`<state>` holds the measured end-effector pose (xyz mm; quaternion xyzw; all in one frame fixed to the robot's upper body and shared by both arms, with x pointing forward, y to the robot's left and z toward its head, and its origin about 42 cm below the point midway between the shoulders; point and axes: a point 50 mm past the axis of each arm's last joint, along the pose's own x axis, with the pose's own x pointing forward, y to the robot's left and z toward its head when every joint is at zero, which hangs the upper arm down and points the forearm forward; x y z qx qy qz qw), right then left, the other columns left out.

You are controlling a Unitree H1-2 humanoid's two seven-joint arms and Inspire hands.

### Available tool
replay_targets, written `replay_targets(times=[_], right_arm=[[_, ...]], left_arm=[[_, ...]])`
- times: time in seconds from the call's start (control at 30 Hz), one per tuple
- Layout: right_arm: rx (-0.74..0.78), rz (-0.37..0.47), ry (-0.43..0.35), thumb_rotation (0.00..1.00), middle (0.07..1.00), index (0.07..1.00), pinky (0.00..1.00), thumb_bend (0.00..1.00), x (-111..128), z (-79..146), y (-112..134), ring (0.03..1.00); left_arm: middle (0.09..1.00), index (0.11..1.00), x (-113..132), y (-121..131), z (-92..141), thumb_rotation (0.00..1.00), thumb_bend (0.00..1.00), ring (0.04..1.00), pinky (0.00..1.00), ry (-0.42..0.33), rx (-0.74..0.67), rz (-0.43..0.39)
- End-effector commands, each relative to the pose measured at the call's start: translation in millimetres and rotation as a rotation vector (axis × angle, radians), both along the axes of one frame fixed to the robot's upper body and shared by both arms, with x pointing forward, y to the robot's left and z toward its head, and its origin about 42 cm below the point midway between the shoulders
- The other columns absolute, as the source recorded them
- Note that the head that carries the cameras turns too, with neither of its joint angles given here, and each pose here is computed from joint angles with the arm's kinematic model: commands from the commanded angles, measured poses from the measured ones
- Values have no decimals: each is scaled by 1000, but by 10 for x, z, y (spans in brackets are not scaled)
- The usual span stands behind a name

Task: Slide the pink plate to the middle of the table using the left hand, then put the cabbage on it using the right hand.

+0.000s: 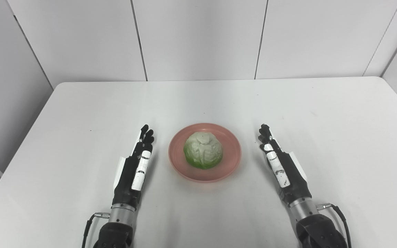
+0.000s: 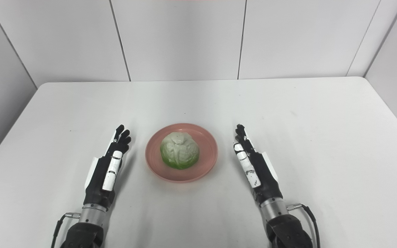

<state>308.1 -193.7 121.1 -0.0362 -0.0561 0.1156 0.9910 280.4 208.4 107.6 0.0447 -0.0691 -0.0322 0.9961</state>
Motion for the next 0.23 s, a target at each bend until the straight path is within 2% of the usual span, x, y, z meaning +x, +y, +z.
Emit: replay_targets(times=[0.0,0.2], right_arm=[[-6,-17,32,1000,1000,1000,1000,340,-66,-86,-43,1000],[4,-13,31,1000,1000,1000,1000,346,-31,-87,-47,1000]], left_arm=[[963,962,-131,60,-199,1000,462,959,985,83,11,14],[961,965,-103,19,-166,1000,466,956,976,96,-19,-4]])
